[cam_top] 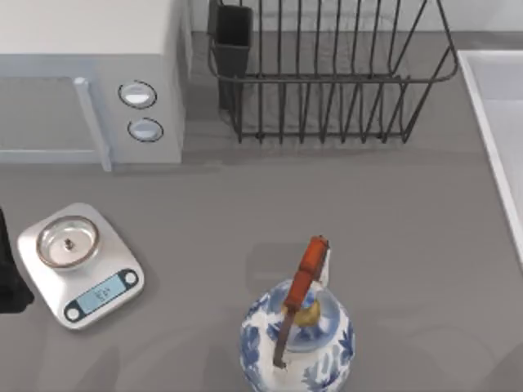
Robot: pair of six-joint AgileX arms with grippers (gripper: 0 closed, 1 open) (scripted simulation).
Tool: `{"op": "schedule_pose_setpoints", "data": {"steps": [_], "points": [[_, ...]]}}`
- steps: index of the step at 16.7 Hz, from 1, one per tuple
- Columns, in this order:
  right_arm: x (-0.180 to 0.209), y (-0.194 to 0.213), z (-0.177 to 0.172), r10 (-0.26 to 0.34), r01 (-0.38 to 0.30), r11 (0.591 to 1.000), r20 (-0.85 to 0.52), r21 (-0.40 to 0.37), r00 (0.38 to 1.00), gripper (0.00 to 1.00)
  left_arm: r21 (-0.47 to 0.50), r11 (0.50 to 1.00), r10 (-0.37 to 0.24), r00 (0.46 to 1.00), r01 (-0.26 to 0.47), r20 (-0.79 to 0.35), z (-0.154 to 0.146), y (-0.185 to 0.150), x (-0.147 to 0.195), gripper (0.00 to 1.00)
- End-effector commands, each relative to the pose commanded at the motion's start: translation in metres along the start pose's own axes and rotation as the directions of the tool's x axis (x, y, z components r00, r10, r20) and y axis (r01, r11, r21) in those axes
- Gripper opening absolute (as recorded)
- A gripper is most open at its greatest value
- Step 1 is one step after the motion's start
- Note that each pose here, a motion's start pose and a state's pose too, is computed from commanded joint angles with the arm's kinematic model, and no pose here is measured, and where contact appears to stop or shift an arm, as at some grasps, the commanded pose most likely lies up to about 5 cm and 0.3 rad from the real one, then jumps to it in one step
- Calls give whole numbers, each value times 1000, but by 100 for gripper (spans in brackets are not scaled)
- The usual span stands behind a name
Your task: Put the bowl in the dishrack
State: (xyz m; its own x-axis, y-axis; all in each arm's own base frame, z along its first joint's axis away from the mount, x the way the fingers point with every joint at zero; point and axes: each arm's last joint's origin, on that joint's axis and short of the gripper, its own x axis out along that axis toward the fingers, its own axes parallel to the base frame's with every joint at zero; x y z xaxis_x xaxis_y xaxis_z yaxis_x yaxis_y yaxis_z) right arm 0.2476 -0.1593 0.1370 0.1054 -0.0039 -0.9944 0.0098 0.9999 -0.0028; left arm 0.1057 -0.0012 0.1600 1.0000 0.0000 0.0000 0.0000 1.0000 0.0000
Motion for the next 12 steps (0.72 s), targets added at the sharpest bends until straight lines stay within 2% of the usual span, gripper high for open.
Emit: {"op": "schedule_pose_setpoints", "data": {"steps": [5,12], "points": [[5,1,-1,3,-3,1000,-4,0,1000,100,0,1000,0,1000,0,0,0,0,0,100],[5,1,-1,3,-3,1000,-4,0,1000,47,0,1000,0,1000,0,0,0,0,0,100]]}}
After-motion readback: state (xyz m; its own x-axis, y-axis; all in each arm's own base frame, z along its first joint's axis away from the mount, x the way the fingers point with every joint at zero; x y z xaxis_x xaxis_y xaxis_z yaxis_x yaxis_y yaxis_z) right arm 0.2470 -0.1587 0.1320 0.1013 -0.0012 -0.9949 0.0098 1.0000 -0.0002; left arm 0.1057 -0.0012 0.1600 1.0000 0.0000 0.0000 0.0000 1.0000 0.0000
